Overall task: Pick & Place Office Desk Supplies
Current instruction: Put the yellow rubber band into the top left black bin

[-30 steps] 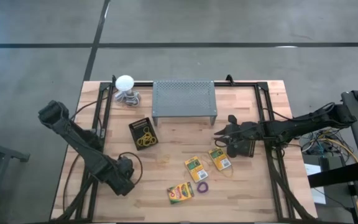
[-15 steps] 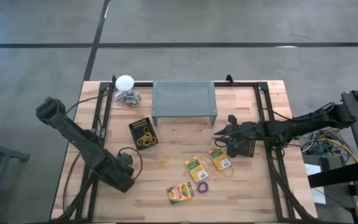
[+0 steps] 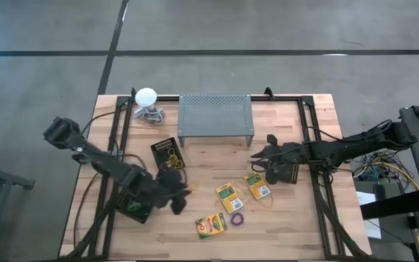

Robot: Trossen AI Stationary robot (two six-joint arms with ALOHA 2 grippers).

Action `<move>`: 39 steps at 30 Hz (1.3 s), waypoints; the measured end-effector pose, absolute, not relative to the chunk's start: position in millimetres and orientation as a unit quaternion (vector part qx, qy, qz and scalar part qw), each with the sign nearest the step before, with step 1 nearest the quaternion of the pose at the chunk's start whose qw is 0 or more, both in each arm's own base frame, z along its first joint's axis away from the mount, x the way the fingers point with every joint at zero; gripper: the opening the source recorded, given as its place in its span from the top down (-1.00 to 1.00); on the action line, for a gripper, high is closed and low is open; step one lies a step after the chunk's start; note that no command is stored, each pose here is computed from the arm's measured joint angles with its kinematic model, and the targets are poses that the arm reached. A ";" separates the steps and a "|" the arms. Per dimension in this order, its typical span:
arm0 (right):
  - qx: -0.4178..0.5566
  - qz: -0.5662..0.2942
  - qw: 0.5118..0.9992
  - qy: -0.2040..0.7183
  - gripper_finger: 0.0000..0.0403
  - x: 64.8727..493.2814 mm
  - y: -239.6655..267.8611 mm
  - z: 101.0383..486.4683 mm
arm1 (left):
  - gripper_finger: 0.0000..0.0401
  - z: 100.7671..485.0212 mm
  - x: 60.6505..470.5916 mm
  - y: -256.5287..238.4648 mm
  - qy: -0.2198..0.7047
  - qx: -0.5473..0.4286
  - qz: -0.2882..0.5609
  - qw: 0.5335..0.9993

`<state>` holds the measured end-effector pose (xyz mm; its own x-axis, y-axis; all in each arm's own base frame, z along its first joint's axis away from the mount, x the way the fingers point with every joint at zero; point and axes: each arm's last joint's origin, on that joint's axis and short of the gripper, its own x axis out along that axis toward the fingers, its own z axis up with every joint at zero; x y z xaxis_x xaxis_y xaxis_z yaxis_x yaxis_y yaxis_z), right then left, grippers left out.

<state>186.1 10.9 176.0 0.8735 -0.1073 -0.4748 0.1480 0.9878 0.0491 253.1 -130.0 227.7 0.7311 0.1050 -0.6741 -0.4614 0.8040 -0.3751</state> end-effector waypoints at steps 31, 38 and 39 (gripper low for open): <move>0.042 -0.066 0.967 0.243 0.50 186.0 10.9 176.0 | 0.30 123.4 317.6 -96.8 0.495 -0.125 0.089 0.855; 0.042 -0.066 0.967 0.243 0.50 186.1 10.9 176.0 | 0.30 122.8 315.1 -96.0 0.506 -0.118 0.091 0.849; 0.042 -0.066 0.967 0.243 0.50 186.0 10.9 176.0 | 0.30 122.9 315.1 -96.0 0.506 -0.118 0.091 0.850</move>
